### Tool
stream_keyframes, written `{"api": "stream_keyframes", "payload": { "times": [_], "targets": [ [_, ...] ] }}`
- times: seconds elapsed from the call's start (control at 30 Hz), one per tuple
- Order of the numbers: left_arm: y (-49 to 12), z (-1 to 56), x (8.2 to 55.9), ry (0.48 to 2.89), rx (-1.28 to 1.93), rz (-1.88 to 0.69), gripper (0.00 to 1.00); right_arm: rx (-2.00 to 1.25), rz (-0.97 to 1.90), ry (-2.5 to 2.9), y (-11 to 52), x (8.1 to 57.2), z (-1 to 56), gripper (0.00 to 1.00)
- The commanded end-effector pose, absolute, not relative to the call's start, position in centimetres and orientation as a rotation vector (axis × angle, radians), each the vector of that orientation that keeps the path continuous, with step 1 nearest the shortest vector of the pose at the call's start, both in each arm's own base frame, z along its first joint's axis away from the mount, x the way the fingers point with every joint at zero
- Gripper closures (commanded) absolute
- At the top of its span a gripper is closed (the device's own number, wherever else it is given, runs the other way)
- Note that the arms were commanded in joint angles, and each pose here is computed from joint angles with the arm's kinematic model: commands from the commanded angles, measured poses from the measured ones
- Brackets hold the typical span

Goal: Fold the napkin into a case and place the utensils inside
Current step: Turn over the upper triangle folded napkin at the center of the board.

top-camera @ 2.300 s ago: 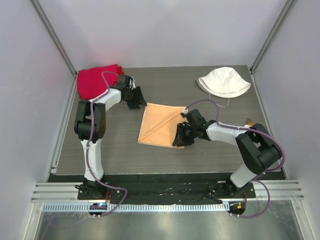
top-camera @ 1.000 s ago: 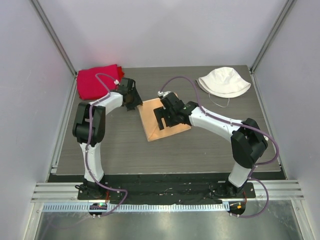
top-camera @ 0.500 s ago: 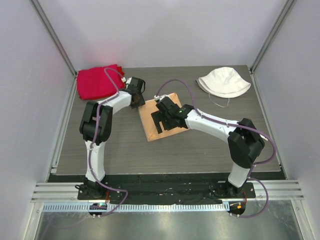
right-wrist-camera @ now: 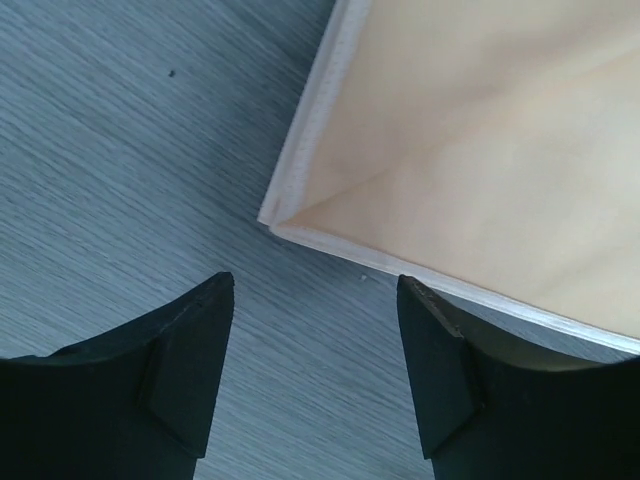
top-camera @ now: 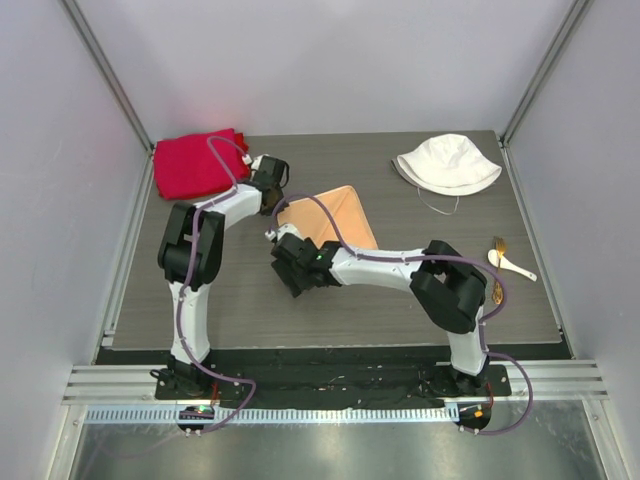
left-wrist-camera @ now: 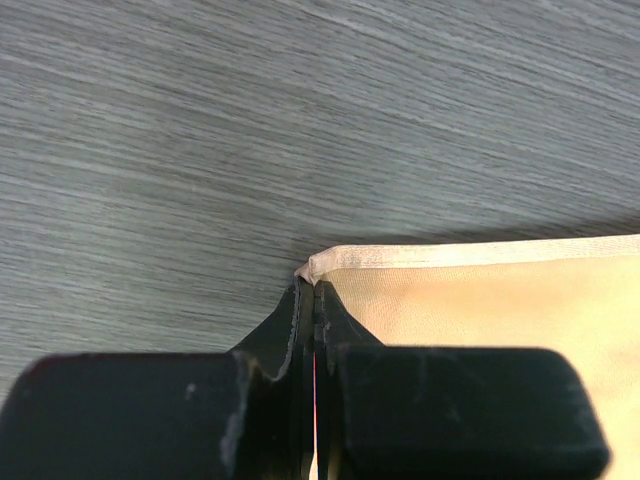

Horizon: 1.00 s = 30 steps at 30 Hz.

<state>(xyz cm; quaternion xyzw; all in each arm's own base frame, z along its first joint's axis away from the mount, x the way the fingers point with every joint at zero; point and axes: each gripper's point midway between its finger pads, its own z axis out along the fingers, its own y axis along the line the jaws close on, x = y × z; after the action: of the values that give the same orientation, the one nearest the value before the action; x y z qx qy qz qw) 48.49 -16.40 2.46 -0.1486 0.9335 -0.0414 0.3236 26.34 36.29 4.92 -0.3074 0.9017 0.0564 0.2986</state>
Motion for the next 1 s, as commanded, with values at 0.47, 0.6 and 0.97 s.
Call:
{"api": "stream_keyframes", "payload": {
  "times": [0.47,0.6,0.97],
  "targets": [
    [-16.8,0.7,45.6,2.537,-0.397,-0.194,1.0,-0.743,0.145,2.281,40.7,28.9,4.9,0.5],
    [-16.4,1.0,45.7,2.524,-0.401,-0.181,1.0,-0.735,0.125,2.298,40.1,28.7,4.1,0.58],
    [-15.7,1.0,45.7,2.516,-0.425,-0.178,1.0,-0.709,0.079,2.39,37.5,27.1,0.8,0.67]
  ]
}}
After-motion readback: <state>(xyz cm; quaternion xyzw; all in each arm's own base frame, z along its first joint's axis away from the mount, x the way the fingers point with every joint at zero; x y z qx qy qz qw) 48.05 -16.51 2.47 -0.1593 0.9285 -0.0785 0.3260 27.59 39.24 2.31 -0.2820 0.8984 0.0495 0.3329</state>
